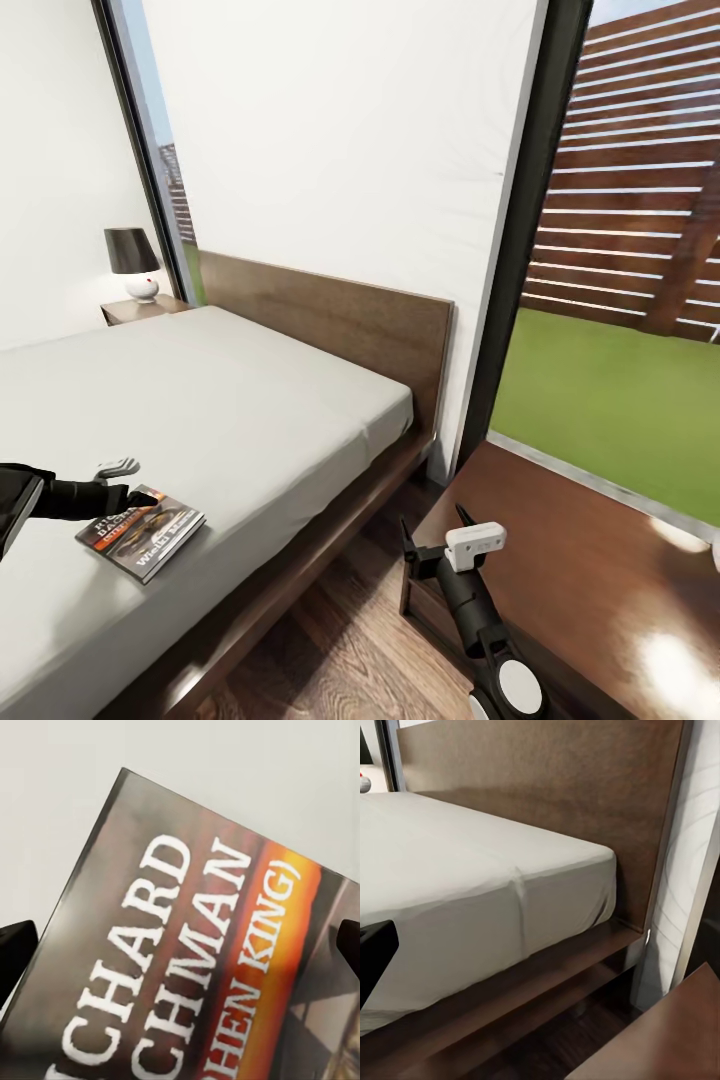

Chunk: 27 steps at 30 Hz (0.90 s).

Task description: In the bedroom, move the book from the bed onto either nightstand, and place the two sandals side by side next to the bed.

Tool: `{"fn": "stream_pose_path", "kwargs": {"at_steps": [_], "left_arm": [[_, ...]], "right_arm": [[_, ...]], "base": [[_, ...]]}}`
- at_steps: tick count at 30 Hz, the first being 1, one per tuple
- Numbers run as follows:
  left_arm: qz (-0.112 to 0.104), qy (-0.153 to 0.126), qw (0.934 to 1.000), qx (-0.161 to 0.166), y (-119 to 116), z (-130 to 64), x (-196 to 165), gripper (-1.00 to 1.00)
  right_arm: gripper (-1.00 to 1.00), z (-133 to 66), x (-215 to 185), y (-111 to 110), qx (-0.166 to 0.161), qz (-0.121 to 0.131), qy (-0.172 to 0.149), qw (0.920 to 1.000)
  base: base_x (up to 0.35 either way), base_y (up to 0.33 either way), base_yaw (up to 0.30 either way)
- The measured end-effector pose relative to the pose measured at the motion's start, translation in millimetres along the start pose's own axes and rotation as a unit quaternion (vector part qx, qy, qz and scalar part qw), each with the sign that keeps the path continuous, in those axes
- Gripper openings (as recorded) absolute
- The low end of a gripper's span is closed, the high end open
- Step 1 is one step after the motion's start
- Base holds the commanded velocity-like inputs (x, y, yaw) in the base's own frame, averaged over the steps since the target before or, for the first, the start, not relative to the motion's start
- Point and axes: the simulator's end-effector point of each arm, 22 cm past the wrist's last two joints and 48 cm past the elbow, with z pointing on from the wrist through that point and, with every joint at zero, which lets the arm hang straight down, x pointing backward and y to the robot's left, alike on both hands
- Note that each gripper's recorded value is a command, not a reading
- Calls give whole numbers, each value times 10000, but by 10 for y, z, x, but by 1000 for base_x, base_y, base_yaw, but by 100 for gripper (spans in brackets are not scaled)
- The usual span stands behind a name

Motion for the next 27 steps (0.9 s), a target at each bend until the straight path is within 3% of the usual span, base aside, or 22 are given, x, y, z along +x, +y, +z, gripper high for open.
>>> {"fn": "stream_pose_path", "kwargs": {"at_steps": [27], "left_arm": [[30, -7, 10000, 34, -27, 10, -5, 100]], "right_arm": [[100, -1, 42, 6, -2, -4, 43, 10000]], "base": [[-4, -7, 0]]}}
